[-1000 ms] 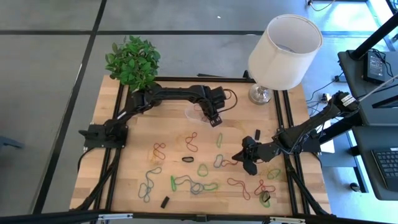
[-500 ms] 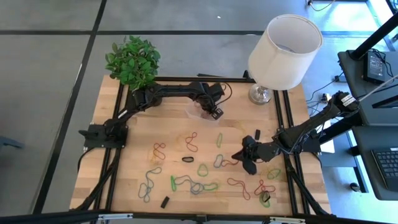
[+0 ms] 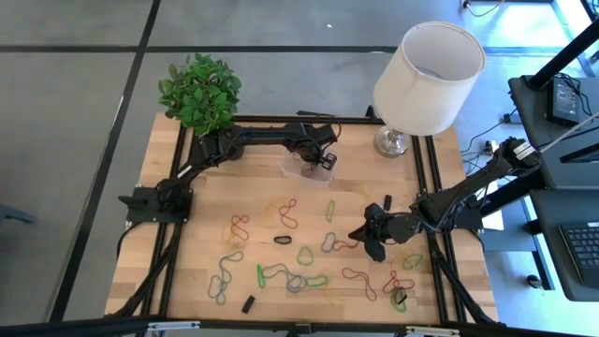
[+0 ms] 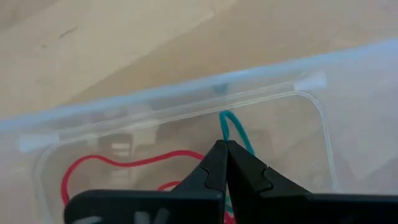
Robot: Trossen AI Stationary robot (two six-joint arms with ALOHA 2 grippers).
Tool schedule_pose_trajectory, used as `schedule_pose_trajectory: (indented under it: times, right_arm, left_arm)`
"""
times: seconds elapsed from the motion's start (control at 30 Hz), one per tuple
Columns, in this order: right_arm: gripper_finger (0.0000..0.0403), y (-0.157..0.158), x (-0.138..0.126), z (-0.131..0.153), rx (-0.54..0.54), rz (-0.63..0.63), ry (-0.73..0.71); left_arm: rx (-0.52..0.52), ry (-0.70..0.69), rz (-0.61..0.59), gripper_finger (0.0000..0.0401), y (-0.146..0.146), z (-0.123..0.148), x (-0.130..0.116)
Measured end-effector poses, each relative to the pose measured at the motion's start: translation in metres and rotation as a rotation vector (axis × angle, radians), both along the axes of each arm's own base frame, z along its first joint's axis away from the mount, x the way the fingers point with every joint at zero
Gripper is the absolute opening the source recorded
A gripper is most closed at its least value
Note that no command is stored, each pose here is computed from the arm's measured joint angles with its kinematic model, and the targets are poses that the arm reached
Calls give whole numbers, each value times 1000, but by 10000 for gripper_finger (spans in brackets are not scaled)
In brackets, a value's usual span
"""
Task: Pick and place rubber bands into bin
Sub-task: Put the blue rubber band into the transparent bin, then put the yellow rubber band into the transparent bin
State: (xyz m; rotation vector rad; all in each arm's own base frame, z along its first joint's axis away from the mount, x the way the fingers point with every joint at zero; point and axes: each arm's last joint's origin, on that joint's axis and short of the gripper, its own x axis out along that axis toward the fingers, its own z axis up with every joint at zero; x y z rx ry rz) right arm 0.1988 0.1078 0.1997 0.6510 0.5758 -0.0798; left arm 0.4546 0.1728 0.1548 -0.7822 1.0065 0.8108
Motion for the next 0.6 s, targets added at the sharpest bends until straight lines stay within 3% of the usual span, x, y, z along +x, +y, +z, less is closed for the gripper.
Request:
schedule_pose_trajectory:
  times: [0.2,0.6]
  right_arm:
    - [0,0,0,0,-1,1,0]
    - [0,0,0,0,-27,20,-3]
  left_arm:
    - [-47,-18,-6,13,-8,0,3]
    - [-71,76,-43,99,-27,10,2]
